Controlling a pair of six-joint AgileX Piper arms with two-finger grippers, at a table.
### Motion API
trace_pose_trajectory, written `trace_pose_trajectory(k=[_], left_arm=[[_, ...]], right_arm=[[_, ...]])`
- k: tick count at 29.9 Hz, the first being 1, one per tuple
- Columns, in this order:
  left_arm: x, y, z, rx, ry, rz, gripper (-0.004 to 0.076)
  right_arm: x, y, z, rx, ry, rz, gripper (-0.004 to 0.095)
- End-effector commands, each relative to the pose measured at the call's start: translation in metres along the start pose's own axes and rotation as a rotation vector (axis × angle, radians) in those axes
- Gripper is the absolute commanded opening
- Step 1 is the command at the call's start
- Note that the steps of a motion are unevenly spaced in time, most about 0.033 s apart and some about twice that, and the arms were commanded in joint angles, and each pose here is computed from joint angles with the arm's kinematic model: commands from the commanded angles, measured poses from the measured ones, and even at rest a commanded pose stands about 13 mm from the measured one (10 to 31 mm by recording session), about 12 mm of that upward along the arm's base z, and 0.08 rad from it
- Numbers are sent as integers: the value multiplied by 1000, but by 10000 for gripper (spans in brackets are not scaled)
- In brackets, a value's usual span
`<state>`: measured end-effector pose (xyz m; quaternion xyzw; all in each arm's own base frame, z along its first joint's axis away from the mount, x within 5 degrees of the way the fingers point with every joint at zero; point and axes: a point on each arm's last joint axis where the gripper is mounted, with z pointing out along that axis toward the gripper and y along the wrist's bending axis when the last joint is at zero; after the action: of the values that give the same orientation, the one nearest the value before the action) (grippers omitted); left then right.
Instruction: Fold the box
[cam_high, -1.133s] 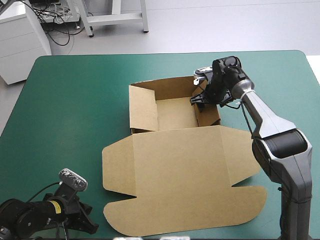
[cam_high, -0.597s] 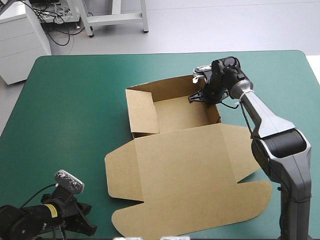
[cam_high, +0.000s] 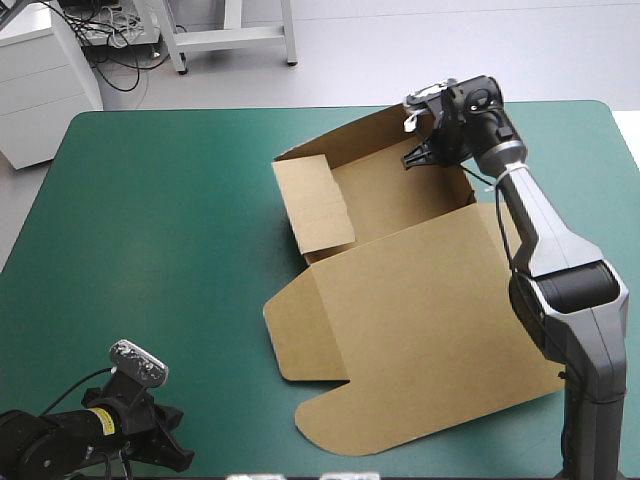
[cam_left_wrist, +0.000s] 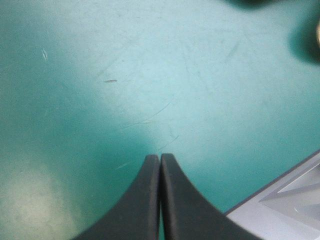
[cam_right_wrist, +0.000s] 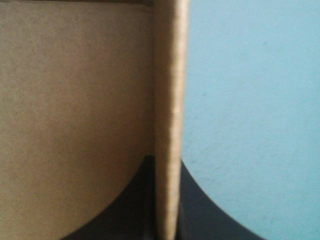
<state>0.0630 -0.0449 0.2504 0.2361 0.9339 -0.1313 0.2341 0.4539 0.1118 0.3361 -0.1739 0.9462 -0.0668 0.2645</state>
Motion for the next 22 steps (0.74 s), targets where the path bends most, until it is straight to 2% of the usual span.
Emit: trace_pose_trajectory(k=[1, 14, 22], left_arm=[[-8, -2, -5, 15, -54, -10, -32], [-8, -3, -5, 19, -57, -14, -32], [-8, -3, -5, 19, -57, -14, -32]], right_arm=[[-1, -55, -46, 105, -106, 90, -23], [70, -211, -41, 215, -38, 467, -23], [111, -262, -46, 232, -21, 618, -23]])
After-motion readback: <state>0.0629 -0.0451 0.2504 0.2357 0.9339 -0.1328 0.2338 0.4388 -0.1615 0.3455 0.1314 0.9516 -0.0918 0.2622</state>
